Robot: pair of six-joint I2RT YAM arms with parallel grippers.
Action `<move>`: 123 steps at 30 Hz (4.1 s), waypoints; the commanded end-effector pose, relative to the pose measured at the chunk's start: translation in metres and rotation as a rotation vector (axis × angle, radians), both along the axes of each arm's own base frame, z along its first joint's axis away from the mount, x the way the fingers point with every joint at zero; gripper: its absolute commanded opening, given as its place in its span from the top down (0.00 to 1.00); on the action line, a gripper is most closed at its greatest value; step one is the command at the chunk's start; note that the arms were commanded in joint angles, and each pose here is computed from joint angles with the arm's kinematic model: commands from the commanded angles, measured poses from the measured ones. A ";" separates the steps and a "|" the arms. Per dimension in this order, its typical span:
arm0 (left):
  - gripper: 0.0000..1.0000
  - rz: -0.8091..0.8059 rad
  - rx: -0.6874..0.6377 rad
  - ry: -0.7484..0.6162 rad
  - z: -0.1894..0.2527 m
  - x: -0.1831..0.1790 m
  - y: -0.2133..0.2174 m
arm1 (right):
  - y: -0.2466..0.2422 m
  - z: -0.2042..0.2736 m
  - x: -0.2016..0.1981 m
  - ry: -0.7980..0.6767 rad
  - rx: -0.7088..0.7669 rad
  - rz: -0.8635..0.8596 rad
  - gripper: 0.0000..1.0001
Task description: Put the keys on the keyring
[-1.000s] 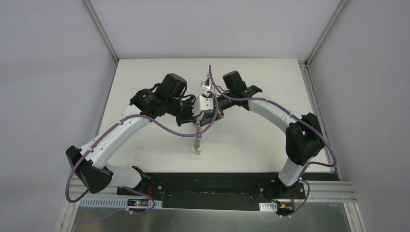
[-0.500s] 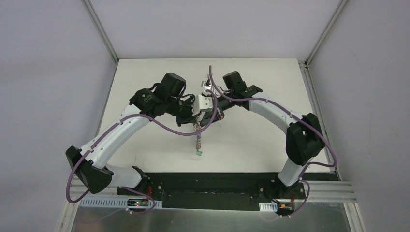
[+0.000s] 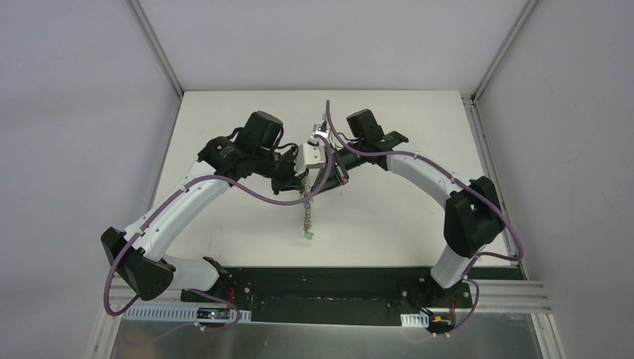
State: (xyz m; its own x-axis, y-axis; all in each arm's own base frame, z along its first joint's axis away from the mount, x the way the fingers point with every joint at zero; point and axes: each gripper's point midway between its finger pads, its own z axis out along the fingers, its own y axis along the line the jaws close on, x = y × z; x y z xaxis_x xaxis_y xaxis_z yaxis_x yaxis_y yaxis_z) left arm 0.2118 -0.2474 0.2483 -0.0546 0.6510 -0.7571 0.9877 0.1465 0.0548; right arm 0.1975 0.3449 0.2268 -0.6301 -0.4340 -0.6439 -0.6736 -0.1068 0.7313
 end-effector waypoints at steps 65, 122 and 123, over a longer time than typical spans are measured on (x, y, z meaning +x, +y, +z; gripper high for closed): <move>1.00 0.136 -0.004 0.021 0.009 0.012 -0.005 | 0.008 0.009 0.017 -0.085 -0.044 -0.090 1.00; 1.00 -0.004 -0.440 0.232 0.090 -0.007 -0.029 | -0.036 0.086 0.013 -0.488 0.018 -0.126 0.71; 1.00 -0.001 -0.451 0.246 0.092 -0.007 -0.030 | -0.036 0.089 0.012 -0.493 0.026 -0.122 0.71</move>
